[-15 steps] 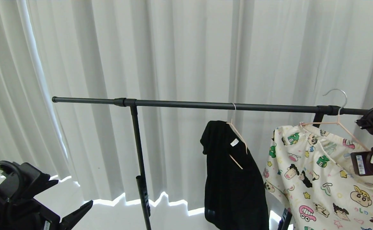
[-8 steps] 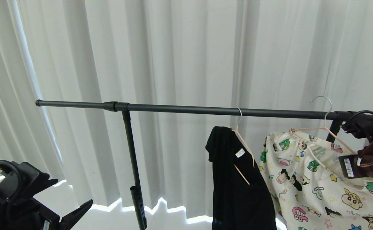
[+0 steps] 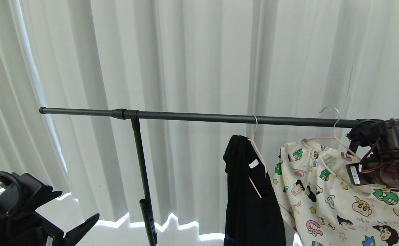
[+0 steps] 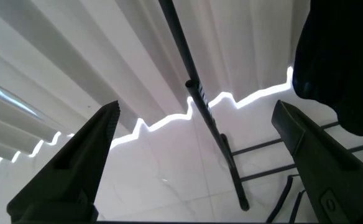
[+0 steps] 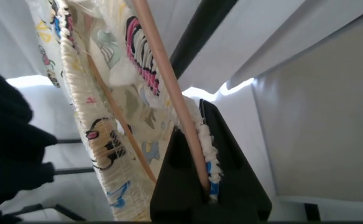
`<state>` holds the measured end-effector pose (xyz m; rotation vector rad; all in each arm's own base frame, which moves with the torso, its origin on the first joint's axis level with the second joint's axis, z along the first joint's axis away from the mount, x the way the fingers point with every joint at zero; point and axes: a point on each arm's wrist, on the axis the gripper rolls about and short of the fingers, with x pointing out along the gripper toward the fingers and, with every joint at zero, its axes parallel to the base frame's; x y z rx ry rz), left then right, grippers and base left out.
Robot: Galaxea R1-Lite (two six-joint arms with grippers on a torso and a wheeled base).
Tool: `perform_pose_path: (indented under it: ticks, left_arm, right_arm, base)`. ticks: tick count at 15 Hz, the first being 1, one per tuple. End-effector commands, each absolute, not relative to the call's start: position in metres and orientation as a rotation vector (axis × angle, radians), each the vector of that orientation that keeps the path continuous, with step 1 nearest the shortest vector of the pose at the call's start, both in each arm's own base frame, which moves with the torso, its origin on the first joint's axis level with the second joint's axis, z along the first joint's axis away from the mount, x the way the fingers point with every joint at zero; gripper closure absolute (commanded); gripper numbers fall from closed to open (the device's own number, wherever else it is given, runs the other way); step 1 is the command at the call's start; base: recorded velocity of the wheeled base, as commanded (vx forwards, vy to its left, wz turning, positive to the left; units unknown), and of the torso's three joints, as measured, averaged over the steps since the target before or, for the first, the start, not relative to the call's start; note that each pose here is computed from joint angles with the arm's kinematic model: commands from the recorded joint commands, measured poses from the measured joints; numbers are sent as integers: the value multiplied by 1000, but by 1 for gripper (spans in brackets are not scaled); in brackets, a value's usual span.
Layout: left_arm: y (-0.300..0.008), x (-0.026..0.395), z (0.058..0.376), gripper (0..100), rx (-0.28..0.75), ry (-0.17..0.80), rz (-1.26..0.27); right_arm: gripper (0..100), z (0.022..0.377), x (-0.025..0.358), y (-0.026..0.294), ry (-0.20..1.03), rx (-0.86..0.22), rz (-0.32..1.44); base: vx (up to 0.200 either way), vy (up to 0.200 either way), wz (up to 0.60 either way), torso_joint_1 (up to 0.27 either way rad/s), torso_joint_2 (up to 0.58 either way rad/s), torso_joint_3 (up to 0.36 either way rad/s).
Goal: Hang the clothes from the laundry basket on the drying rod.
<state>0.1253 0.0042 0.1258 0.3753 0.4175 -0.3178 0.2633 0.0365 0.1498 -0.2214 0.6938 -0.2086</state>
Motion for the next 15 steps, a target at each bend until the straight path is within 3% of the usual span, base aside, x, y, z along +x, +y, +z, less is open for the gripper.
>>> perform_pose_path:
  ticks: [1,9,10,13,15]
  left_arm:
    - [4,125,126,0,377,413,-318]
    - [2,119,128,0,385,387,-323]
    - [2,119,128,0,382,388,-322]
    - [2,118,129,0,377,383,-318]
    - [4,118,130,0,376,379,-308]
  right_arm:
    - [100,133,273,44,750,-251,-196]
    - [100,127,277,58,743,-273,-164]
    - [0,131,275,58,730,-266,-164]
    - [0,155,261,67,636,-174,-150]
    - [0,189,227,63,543,-127,-132]
  base:
    - [0,0,0,0,0,0]
    - [0,0,0,0,0,0]
    - [0,0,0,0,0,0]
    - [0,0,0,0,0,0]
    - [0,0,0,0,0,0]
